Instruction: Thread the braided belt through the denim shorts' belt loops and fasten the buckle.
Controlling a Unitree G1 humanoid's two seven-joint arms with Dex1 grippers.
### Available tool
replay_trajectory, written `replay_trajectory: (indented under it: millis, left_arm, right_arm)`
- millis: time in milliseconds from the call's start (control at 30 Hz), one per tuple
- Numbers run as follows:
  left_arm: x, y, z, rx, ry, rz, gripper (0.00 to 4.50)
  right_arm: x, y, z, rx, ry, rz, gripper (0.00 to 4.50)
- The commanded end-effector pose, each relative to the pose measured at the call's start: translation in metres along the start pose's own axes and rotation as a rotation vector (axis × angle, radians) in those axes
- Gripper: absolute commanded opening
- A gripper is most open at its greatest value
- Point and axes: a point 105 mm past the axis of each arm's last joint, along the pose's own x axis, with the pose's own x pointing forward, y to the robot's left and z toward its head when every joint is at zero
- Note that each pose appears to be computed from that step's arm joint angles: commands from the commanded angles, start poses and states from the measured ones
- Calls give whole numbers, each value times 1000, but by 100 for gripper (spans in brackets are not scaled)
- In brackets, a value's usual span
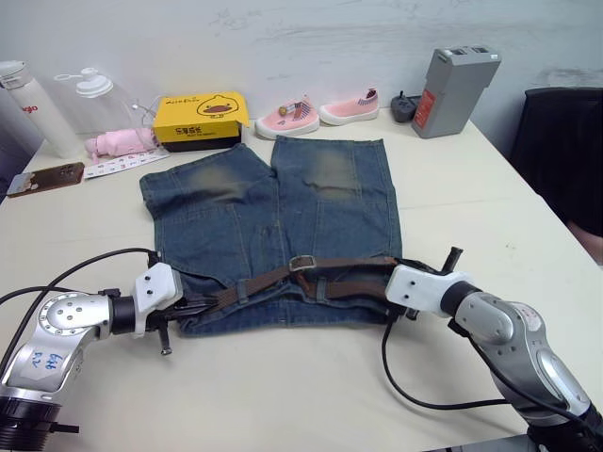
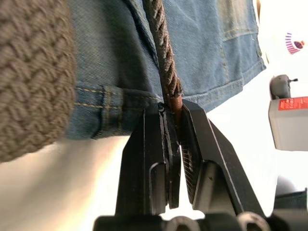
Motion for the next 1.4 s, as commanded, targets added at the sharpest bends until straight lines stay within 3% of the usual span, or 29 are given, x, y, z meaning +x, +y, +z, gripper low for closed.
replay_trajectory:
  millis: [33,133,300,533,633,767,867,967,1100,1233,1333,1400]
  left_arm:
    - [-9,-8,-47,-112,181,-12,0]
    - [-8,-7,-46,-111,173,-7,0]
    - [-14,4,-37,-96,147,28,0]
    - [-26,18,-14,-77,75,85,0]
    - [-29,20,1,-85,21,95,0]
    - [-32,24,13,-103,-24,116,0]
    - [-33,27,19,-100,-45,133,0]
    - [-37,29,27,-109,-72,146,0]
    - [-42,28,32,-120,-88,166,0]
    - [-45,28,36,-124,-94,190,0]
    - [-46,28,37,-128,-96,196,0]
    - [-47,27,38,-130,-95,200,0]
  right_arm:
    - [-4,-6,-3,-14,9,-26,6]
    - [-6,15,22,-18,-109,77,6]
    - [-6,27,37,-3,-174,133,6]
    - [-8,11,22,97,-106,86,304]
    - [-20,-5,44,163,-236,62,441]
    - [-34,3,90,179,-460,138,447]
    - [-37,15,107,197,-524,185,447]
    - [-31,25,115,199,-529,192,447]
    - [-9,37,96,120,-401,136,447]
    - [-3,38,87,82,-362,80,447]
    - [-1,42,85,55,-355,59,375]
    - [-1,45,84,49,-353,55,286]
